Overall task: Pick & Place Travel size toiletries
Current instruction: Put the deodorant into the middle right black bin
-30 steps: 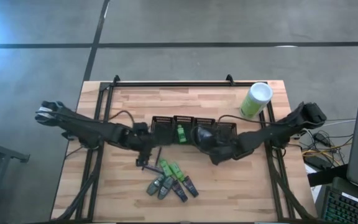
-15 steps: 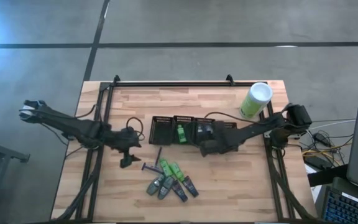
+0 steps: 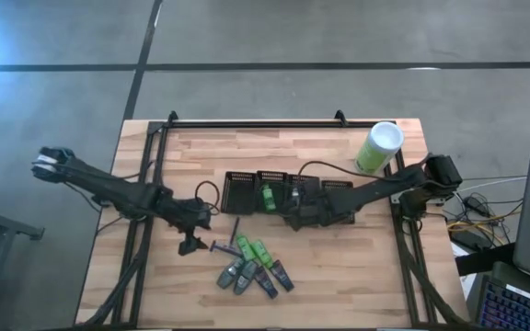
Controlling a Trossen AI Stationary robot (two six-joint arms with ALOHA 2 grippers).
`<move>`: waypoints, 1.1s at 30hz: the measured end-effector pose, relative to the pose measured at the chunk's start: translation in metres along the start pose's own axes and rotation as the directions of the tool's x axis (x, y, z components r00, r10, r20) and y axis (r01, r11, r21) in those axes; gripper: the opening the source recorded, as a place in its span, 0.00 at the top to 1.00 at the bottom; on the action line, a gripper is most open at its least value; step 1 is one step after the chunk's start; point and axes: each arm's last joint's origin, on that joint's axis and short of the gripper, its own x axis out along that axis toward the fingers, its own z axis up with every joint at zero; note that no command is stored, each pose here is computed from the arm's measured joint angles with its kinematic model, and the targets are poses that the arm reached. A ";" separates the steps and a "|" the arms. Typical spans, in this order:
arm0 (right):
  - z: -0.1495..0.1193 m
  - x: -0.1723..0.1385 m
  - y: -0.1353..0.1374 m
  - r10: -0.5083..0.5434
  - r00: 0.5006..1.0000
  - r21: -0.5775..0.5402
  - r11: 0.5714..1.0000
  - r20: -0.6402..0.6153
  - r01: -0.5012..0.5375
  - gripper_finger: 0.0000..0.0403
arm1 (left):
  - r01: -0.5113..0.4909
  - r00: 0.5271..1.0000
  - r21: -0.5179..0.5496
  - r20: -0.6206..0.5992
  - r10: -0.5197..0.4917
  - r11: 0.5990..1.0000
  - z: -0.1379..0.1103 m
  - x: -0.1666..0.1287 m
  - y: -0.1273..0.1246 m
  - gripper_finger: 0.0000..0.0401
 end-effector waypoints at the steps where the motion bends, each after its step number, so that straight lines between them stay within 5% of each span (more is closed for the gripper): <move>1: 0.001 -0.004 0.002 0.006 1.000 -0.025 1.000 -0.020 -0.007 0.18 | 0.000 1.000 -0.009 -0.010 -0.001 1.000 0.000 0.002 -0.002 0.15; 9: -0.003 -0.026 -0.003 -0.098 0.991 -0.187 0.979 -0.087 0.080 0.13 | -0.109 0.994 -0.141 -0.034 0.105 0.984 0.011 0.029 -0.047 0.15; 18: -0.026 -0.044 -0.002 -0.061 0.994 -0.306 0.951 -0.093 0.030 0.14 | -0.288 0.953 -0.242 -0.163 0.253 0.927 0.013 0.071 -0.115 0.15; 26: -0.039 -0.053 -0.002 -0.040 0.997 -0.345 0.938 -0.065 0.015 0.16 | -0.313 0.948 -0.333 -0.175 0.268 0.890 0.033 0.099 -0.144 0.15; 33: -0.039 -0.053 -0.002 -0.041 0.997 -0.340 0.940 -0.061 0.018 0.11 | -0.368 0.928 -0.385 -0.215 0.306 0.846 0.033 0.112 -0.145 0.15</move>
